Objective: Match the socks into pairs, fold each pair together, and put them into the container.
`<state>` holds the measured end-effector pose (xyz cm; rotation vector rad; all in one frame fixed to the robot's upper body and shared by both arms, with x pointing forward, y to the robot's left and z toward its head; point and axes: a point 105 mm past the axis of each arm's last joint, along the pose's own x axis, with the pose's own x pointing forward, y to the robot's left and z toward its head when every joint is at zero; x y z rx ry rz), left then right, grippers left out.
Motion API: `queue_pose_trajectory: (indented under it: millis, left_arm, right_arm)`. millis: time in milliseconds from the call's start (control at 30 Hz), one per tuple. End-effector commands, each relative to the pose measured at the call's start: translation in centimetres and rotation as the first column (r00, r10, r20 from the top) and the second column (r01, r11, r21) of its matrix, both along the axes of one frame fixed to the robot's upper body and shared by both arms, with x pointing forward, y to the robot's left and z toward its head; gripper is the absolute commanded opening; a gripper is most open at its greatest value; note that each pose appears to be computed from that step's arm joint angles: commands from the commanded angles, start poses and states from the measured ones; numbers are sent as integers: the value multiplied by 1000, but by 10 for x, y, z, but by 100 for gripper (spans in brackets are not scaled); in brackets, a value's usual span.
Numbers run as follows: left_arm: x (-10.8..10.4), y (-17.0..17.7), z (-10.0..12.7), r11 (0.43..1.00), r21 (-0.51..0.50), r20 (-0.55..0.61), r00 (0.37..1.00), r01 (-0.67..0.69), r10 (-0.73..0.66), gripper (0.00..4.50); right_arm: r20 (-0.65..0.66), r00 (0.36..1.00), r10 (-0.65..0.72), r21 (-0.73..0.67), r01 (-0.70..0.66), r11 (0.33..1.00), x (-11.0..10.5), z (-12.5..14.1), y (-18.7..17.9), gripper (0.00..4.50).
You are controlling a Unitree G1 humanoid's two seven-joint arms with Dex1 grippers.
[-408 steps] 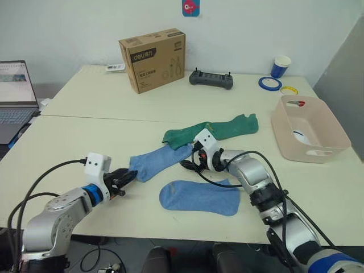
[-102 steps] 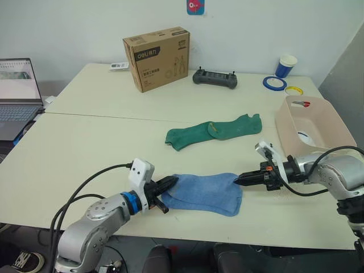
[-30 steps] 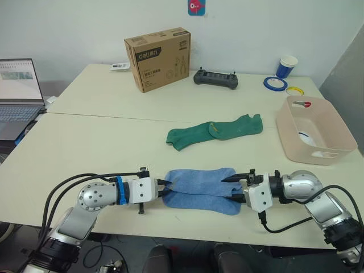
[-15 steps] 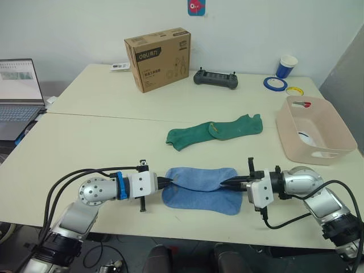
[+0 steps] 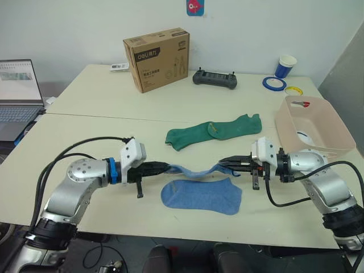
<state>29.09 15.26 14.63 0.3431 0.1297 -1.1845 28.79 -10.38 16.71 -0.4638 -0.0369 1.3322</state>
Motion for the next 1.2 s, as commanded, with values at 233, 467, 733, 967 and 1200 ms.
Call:
queue_pose_trajectory:
  millis: [233,467,733,967,1200]
  left_arm:
    - [-35,1,44,989,2,-129,981,145,-144,0]
    - [-90,-4,51,960,-32,-395,879,278,-268,0]
    - [-85,-4,14,979,5,-436,881,206,-183,0]
    - [-52,-4,-11,984,86,-389,915,156,-111,0]
    - [-19,2,-16,990,123,-338,941,63,-18,0]
  right_arm:
    - [-265,958,109,145,-73,987,-38,51,1,1]
    - [-498,845,192,204,-101,974,-75,46,6,1]
    - [-627,766,141,188,-26,982,-82,14,10,1]
    - [-633,774,2,120,96,988,-39,-19,-6,1]
    - [-555,827,-84,67,145,987,-14,-28,-12,1]
